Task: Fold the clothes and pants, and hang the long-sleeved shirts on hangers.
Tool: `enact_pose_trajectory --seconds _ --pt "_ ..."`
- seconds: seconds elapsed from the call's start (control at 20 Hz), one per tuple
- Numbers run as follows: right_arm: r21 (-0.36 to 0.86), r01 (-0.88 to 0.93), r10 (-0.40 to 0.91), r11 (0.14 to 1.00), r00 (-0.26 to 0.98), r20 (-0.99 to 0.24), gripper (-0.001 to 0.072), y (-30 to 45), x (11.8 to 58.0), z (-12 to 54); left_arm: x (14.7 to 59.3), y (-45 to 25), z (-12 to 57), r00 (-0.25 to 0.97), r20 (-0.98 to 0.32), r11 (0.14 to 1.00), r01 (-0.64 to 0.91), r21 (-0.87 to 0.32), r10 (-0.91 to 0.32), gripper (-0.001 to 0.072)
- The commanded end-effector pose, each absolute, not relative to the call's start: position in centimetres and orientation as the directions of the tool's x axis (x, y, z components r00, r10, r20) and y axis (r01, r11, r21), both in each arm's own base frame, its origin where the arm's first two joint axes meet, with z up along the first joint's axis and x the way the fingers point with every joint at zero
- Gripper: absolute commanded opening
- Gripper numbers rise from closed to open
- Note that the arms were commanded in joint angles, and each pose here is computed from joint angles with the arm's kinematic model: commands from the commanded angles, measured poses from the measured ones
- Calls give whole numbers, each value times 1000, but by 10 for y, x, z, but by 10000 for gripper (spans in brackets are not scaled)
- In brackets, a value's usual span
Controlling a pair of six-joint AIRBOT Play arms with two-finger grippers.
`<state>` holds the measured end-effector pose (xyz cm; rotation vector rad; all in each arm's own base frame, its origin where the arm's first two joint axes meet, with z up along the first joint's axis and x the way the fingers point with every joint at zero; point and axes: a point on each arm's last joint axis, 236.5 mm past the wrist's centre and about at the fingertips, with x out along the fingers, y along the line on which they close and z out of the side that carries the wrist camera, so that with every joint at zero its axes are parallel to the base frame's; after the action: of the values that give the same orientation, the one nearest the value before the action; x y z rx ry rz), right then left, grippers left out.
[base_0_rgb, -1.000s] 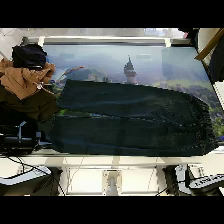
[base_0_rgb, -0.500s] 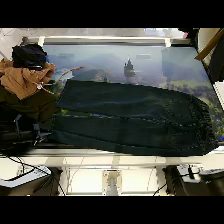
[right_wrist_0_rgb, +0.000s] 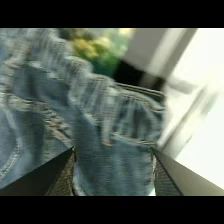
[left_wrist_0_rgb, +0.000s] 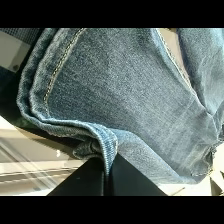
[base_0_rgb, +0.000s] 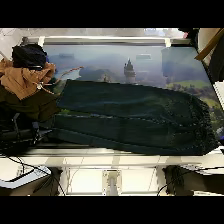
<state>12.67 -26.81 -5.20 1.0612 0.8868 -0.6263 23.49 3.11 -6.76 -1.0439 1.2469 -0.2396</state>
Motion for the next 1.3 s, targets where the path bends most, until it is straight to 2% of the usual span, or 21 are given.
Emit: enact_pose_trajectory --seconds 0.0,0.2,0.4,0.5,0.6,0.65,0.95,1.0,1.05,1.15,1.25 --pt "428 821 -20 378 470 -883 519 -273 114 -73 239 37 -71 376 -672 553 -385 -739 -638 12" --pt "513 792 44 332 530 -847 508 -270 129 -90 241 40 -73 383 -682 545 -412 -730 -623 12" --pt "528 778 38 339 550 -834 507 -275 134 -98 241 40 -73 384 -682 545 -412 -730 -623 12" --pt "567 742 32 358 597 -802 450 -277 145 -92 242 43 -75 389 -688 543 -425 -724 -613 12" --pt "599 713 44 364 629 -776 428 -275 153 -88 243 45 -76 395 -694 546 -431 -719 -602 11" --pt "605 708 56 363 632 -773 383 -273 154 -88 244 47 -77 398 -698 549 -433 -715 -596 12" --pt "623 673 168 398 614 -771 382 -249 175 -101 244 47 -77 399 -699 550 -433 -714 -593 11" --pt "623 666 178 409 612 -771 303 -246 179 -101 244 47 -77 399 -699 550 -434 -714 -594 12" --pt "627 660 179 414 616 -767 70 -245 183 -99 244 47 -77 399 -699 547 -436 -714 -594 11" --pt "650 637 183 414 641 -745 58 -245 188 -84 245 48 -72 398 -699 550 -432 -715 -594 11" --pt "657 622 180 427 653 -736 58 -249 184 -57 250 58 -51 407 -715 593 -400 -699 -569 10"
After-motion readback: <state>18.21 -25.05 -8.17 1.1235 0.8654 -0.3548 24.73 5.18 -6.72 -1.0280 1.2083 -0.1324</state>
